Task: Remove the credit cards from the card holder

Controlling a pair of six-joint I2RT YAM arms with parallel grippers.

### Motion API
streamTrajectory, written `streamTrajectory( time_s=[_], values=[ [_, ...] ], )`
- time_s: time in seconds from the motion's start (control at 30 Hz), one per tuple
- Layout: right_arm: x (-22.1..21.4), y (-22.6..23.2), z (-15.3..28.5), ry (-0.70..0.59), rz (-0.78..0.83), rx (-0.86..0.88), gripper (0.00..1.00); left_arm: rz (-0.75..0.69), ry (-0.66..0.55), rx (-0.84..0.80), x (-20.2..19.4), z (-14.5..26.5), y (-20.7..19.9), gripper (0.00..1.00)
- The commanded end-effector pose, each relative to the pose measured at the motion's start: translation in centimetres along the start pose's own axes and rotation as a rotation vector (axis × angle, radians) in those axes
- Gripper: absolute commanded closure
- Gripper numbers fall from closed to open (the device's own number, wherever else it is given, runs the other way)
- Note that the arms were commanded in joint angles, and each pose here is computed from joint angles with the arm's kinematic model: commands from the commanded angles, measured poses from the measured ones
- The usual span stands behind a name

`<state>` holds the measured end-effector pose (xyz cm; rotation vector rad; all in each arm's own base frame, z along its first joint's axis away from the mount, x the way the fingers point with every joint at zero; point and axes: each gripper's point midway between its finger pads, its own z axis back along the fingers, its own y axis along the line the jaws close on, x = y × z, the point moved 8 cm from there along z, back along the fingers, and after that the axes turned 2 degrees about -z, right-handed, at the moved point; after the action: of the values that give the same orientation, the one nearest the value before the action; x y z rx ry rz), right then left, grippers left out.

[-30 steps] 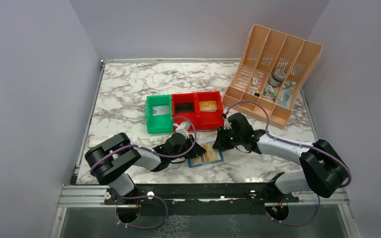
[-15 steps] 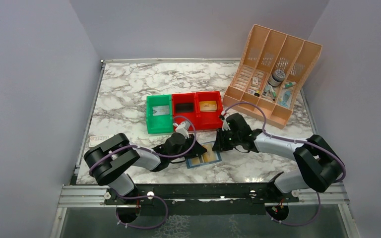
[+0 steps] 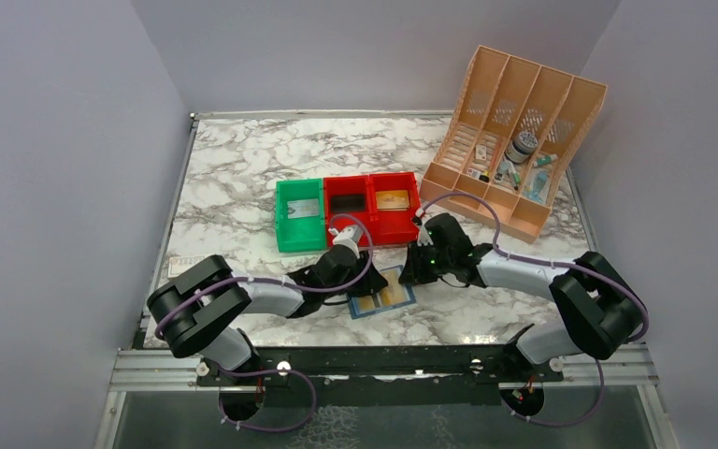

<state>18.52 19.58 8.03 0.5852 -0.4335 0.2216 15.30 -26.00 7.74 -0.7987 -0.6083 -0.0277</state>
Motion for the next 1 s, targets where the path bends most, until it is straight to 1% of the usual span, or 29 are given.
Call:
streamTrajectory(
  time_s=[0.0,0.3,0.47,0.57,0.67,0.8,0.97],
  values=[
    [-2.4,-1.5,-0.6,0.089,-0.013,-0.051,0.82,-0.074,0.051,0.171,-0.4,0.1,1.8,0.65],
    [0.2,0.6,0.7,0.007,0.023,0.022,0.82,-0.087,0.108,0.212,-1.0,-1.0,2.5,0.64],
    [1.1,1.6,1.2,-0.007,0.034,0.064,0.81,-0.1,0.112,0.259,-1.0,-0.9,2.8,0.63],
    [0.6,1.2,0.6,0.025,0.022,0.062,0.81,-0.096,0.108,0.252,-1.0,-0.8,2.8,0.61],
    [-0.5,0.2,-0.3,0.062,-0.008,0.02,0.81,-0.077,0.103,0.225,-1.1,-0.7,2.6,0.6],
    [-1.7,-1.4,-1.2,0.094,-0.03,-0.078,0.82,-0.021,0.09,0.186,-1.5,-0.5,2.5,0.58],
    [-2.6,-2.0,-1.5,0.116,-0.05,-0.089,0.82,0.041,0.098,0.183,-2.6,-0.6,3.4,0.56]
  ],
)
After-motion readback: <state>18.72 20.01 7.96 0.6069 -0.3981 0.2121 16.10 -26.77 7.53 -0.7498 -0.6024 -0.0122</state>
